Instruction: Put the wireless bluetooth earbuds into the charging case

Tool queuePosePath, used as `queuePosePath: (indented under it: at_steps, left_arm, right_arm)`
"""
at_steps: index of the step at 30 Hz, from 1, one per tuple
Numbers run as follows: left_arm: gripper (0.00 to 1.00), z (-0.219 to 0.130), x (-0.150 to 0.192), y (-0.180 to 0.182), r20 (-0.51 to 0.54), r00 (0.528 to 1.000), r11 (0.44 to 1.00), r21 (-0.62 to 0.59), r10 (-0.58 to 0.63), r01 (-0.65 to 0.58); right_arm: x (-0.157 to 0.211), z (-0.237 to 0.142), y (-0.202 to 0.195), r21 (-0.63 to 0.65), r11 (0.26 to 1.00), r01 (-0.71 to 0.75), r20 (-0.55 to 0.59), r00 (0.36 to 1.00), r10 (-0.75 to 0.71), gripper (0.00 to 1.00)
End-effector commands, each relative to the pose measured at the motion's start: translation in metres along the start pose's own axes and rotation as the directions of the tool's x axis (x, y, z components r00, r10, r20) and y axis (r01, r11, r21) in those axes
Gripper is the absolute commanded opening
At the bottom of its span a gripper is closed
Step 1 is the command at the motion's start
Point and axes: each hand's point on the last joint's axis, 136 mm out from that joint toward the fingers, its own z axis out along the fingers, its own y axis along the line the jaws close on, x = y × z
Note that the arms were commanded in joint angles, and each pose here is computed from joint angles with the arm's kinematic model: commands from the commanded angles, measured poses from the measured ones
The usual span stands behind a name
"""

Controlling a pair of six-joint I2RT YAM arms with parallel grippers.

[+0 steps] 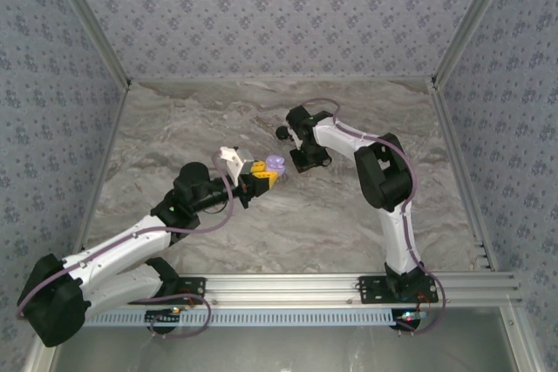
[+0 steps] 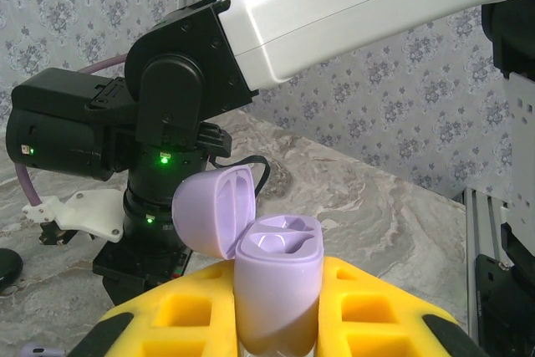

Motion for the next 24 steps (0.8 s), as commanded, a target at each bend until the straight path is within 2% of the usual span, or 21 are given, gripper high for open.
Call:
queuePosePath:
  at_steps: [1,6,9,14,24]
  left_arm:
    - [0.11,-0.001,-0.006,-0.003,0.019,1.000,1.000,0.007,-0.006,0.006]
    - [0.10,-0.001,-0.002,-0.001,0.008,1.000,1.000,0.000,-0.012,0.012]
    - [0.11,0.000,0.002,0.002,0.000,0.999,0.999,-0.014,-0.032,0.032]
    - [0.11,0.002,0.012,0.011,-0.017,0.998,0.996,-0.055,-0.064,0.063]
    - [0.11,0.014,0.034,0.037,-0.054,0.984,0.978,-0.135,-0.169,0.160]
  right_arm:
    - [0.016,0.017,-0.002,0.029,0.999,-0.024,-0.073,0.997,0.027,0.25]
    - [0.011,0.016,-0.003,0.022,0.999,-0.041,-0.045,0.998,0.042,0.20]
    - [0.005,0.006,-0.001,-0.014,0.999,-0.050,0.016,0.999,0.050,0.19]
    - [-0.001,-0.023,-0.006,-0.078,0.994,-0.072,0.137,0.987,0.082,0.19]
    - [0.006,-0.068,-0.009,-0.252,0.964,-0.082,0.263,0.953,0.150,0.18]
